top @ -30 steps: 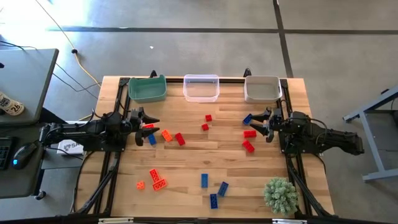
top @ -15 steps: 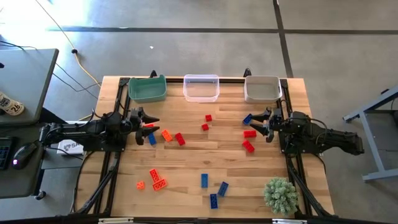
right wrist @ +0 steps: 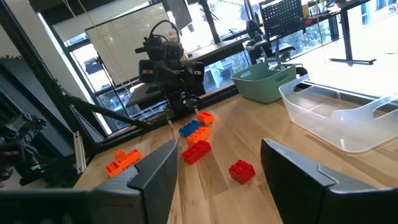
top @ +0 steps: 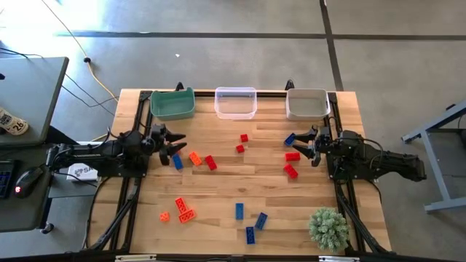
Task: Sort & place blocks by color
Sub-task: Put the orange game piece into the green bin
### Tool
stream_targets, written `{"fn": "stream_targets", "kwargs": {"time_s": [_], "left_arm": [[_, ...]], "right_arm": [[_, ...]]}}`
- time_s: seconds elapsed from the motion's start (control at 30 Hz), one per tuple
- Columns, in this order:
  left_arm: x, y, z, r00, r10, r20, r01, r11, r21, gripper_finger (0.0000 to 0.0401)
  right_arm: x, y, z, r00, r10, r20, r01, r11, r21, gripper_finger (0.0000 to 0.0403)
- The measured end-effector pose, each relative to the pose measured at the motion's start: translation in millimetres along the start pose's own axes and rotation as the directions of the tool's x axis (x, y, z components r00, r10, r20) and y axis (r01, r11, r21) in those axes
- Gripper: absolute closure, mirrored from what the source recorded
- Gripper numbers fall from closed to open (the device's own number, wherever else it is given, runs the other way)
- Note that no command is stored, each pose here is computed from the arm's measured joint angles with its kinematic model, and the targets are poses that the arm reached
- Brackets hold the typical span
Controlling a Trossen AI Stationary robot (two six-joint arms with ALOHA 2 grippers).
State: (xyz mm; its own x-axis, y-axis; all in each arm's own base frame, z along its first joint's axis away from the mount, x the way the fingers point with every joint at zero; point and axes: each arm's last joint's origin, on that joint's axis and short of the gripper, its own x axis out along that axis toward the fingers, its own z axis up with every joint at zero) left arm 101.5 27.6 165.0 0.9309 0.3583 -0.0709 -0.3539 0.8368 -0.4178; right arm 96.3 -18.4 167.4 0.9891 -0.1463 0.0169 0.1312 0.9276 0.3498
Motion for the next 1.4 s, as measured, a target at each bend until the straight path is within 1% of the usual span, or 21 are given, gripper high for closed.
{"fn": "stream_targets", "kwargs": {"time_s": [0.03,0.13,0.2,0.27,0.47,0.6,0.77,0.83,0.93,1.03,1.13,1.3,1.4], "left_arm": [[0,0,1,1.000,-0.002,0.009,0.002,1.000,0.000,0.0187],[0,-1,4,0.999,0.009,0.053,-0.012,0.999,0.049,0.0187],[0,-2,7,0.996,0.016,0.093,-0.020,0.999,0.041,0.0187],[-1,-4,13,0.989,-0.008,0.148,0.003,0.999,0.034,0.0187],[-3,-10,24,0.964,-0.080,0.254,0.057,0.994,0.098,0.0187],[-6,-14,33,0.955,-0.093,0.282,0.060,0.990,0.124,0.0187],[-9,-25,58,0.951,-0.099,0.294,0.032,0.974,0.223,0.0187],[-9,-30,69,0.955,-0.094,0.281,0.016,0.964,0.265,0.0187],[-5,-37,81,0.972,-0.070,0.225,-0.011,0.941,0.338,0.0187],[2,-43,94,0.985,-0.044,0.168,-0.030,0.910,0.414,0.0187],[10,-48,101,0.996,-0.003,0.084,-0.038,0.875,0.483,0.0187],[24,-54,109,0.996,0.067,-0.053,-0.029,0.849,0.527,0.0187],[32,-58,115,0.990,0.089,-0.112,-0.011,0.827,0.562,0.0187]], "right_arm": [[0,0,0,1.000,0.000,0.000,0.000,1.000,0.000,0.0185],[0,0,0,1.000,-0.001,0.001,0.001,1.000,0.000,0.0185],[0,0,0,1.000,0.000,0.000,0.000,1.000,0.000,0.0185],[0,0,0,1.000,0.000,0.000,0.000,1.000,0.000,0.0185],[0,0,0,1.000,0.000,0.000,0.000,1.000,0.000,0.0185],[0,0,0,1.000,-0.001,0.000,0.001,1.000,0.000,0.0185],[0,0,0,1.000,0.000,0.000,0.000,1.000,0.000,0.0185],[0,0,0,1.000,0.000,0.000,0.000,1.000,0.000,0.0185],[0,0,0,1.000,0.000,0.000,0.000,1.000,0.000,0.0185],[0,0,0,1.000,0.000,0.000,0.000,1.000,0.000,0.0185],[0,0,0,1.000,-0.001,0.001,0.001,1.000,0.000,0.0185],[0,0,0,1.000,-0.001,0.000,0.001,1.000,0.000,0.0185],[0,0,0,1.000,0.000,0.000,0.000,1.000,0.000,0.0185]]}}
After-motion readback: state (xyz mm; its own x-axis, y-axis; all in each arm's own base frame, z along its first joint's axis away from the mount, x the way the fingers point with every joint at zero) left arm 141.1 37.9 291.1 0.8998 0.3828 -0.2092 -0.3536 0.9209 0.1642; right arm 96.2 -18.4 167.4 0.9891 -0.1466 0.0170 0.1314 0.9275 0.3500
